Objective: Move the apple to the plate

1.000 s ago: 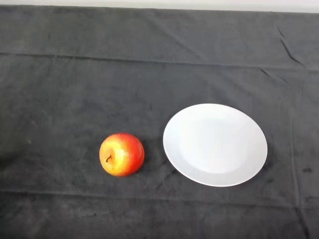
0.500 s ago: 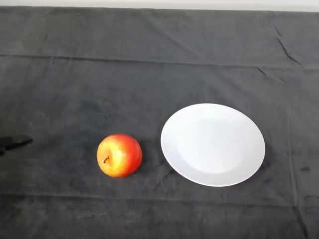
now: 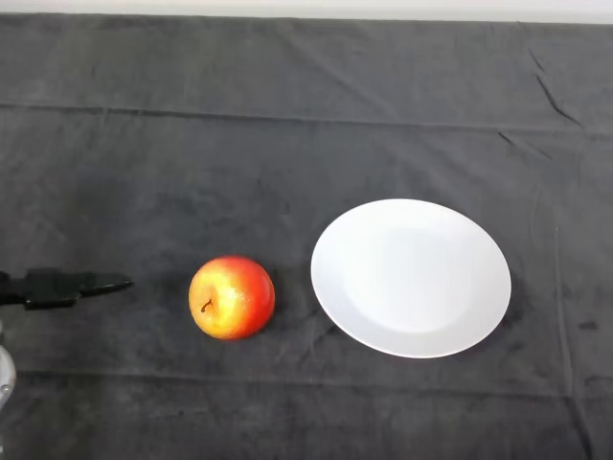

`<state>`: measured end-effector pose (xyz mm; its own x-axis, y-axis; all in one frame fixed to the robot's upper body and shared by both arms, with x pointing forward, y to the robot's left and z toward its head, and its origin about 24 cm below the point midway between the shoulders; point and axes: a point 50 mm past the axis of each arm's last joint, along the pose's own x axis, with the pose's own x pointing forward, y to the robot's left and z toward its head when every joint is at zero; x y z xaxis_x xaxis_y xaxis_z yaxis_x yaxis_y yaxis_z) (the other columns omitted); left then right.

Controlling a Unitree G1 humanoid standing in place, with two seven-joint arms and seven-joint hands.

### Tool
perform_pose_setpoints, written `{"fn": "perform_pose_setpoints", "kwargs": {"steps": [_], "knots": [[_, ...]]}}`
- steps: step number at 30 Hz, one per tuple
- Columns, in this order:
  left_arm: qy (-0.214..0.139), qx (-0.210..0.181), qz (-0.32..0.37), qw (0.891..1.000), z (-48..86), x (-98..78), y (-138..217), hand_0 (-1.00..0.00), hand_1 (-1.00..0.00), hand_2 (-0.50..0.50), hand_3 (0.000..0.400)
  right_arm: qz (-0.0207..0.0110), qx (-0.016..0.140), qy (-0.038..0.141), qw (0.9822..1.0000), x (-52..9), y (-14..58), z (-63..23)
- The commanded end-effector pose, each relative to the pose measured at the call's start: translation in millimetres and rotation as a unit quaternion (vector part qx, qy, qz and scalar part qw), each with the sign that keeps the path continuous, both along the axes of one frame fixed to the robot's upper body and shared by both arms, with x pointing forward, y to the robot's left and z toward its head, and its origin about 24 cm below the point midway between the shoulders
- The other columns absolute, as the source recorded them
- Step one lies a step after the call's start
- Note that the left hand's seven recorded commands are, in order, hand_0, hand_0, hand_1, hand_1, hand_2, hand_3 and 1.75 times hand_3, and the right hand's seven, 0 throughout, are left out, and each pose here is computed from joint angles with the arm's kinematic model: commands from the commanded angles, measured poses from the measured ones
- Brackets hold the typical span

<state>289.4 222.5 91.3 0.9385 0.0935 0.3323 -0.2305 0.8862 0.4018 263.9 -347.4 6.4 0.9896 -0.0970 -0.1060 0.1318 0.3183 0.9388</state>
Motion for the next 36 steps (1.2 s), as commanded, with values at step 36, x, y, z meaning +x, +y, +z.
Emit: {"fn": "perform_pose_setpoints", "kwargs": {"steps": [36], "knots": [[0.092, 0.090, -0.144, 0.981, -39.8, 7.5, -60.3, 0.00, 0.00, 0.00, 0.000, -0.0037, -0.010, -0.003, 0.9999, 1.7, -4.6, 6.1]]}}
